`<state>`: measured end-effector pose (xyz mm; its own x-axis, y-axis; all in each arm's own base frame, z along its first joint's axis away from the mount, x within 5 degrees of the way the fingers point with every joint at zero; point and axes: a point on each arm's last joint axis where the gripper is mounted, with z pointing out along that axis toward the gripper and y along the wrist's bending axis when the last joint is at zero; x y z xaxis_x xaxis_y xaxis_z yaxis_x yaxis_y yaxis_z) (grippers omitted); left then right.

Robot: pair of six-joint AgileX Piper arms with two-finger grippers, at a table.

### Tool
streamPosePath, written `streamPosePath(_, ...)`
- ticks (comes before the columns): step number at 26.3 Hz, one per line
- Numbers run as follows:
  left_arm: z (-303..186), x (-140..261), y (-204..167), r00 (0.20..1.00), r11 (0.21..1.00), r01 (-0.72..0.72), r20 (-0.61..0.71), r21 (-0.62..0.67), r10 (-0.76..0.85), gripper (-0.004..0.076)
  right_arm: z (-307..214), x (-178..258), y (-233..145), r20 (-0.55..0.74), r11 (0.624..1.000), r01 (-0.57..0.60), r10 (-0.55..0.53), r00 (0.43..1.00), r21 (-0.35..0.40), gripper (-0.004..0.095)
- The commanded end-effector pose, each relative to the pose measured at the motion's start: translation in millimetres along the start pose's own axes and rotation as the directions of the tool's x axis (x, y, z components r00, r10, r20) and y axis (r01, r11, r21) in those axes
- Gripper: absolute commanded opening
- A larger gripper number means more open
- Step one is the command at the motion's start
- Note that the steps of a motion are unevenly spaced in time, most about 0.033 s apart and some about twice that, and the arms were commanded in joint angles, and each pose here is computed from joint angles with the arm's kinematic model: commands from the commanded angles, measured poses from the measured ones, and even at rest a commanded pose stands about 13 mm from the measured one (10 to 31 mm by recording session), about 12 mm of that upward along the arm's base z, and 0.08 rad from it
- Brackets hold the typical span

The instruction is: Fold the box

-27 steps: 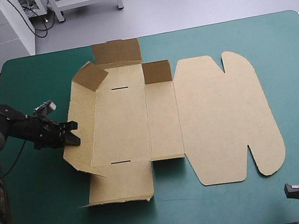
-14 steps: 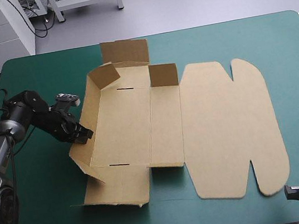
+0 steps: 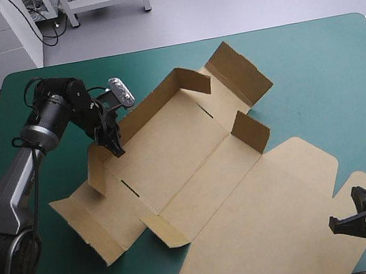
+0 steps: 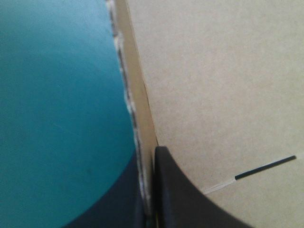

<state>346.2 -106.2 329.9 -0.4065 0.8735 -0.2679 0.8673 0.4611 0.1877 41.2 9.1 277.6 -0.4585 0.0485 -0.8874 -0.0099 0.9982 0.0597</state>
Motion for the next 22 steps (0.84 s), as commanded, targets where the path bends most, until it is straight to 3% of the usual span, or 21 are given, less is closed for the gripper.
streamPosePath(1, -44, -17, 7, 0.982, 0.975, -0.104, 0.132, -0.198, 0.131, -0.0008, 2, -16, 3, 0.046, 0.999, -0.010, 0.012, 0.999, -0.041, -0.0017)
streamPosePath(11, -53, -35, 15, 0.919, 0.844, -0.308, 0.093, -0.438, 0.384, -0.0008, 3, -17, 5, 0.043, 0.998, -0.016, 0.018, 0.999, -0.060, -0.0017)
streamPosePath(22, -64, -96, -35, 0.797, 0.633, -0.433, 0.055, -0.641, 0.601, -0.0008, 3, -17, 5, 0.043, 0.998, -0.016, 0.018, 0.999, -0.060, -0.0017)
